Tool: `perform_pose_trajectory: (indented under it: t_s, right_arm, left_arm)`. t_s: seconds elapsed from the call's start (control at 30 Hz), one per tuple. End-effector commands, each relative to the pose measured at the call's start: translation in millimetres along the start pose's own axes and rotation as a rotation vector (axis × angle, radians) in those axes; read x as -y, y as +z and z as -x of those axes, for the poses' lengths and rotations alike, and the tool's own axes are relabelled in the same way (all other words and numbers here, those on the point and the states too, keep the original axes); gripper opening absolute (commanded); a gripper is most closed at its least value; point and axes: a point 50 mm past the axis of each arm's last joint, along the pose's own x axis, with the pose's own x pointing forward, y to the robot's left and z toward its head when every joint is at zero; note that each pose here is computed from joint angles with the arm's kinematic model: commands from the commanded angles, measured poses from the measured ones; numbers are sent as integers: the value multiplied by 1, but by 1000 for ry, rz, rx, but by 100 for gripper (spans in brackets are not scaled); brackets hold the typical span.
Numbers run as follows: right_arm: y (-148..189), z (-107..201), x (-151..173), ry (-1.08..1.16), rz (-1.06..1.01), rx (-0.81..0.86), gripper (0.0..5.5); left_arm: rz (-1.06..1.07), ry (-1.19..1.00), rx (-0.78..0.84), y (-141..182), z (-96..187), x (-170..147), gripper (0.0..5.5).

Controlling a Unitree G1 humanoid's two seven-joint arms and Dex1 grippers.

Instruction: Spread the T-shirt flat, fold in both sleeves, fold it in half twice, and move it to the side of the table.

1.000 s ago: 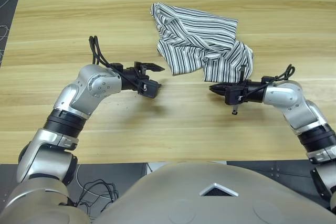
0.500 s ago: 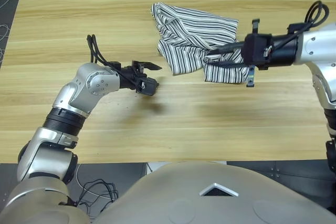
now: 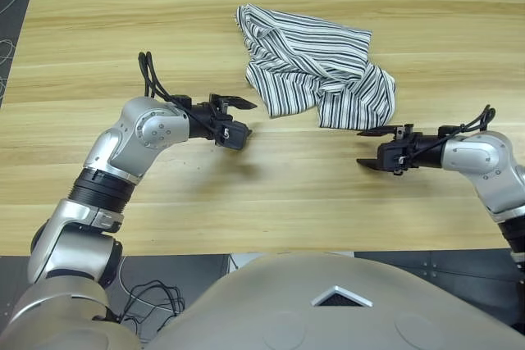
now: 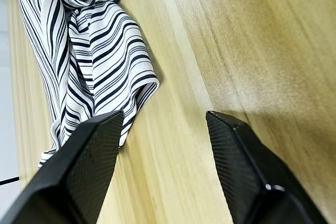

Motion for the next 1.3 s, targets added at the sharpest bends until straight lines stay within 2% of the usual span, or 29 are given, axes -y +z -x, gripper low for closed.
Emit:
perform_pose_trajectory:
  t_s: [0.03, 0.3, 0.53, 0.87, 0.93, 1.0, 1.3]
  right_arm:
    - [1, -16, 0, -81, 188, -32, 285]
    - [2, -40, 1, -172, 354, -105, 285]
    - [-13, -52, 8, -232, 320, -250, 285]
    - [-12, -60, 7, -200, 319, -253, 285]
    - [-8, -59, 7, -199, 318, -215, 257]
    - [-7, -58, 9, -199, 315, -196, 205]
    - [-17, -56, 10, -184, 300, -188, 30]
  left_arm:
    - [6, -5, -11, -2, 4, 0, 291]
    - [12, -2, -12, -2, 5, 4, 291]
    - [15, 2, -9, -1, 5, 5, 291]
    - [13, 7, -9, -1, 6, 4, 291]
    - [11, 7, -10, -1, 6, 4, 291]
    - [10, 8, -9, -1, 6, 4, 291]
    - [13, 7, -9, -1, 6, 5, 291]
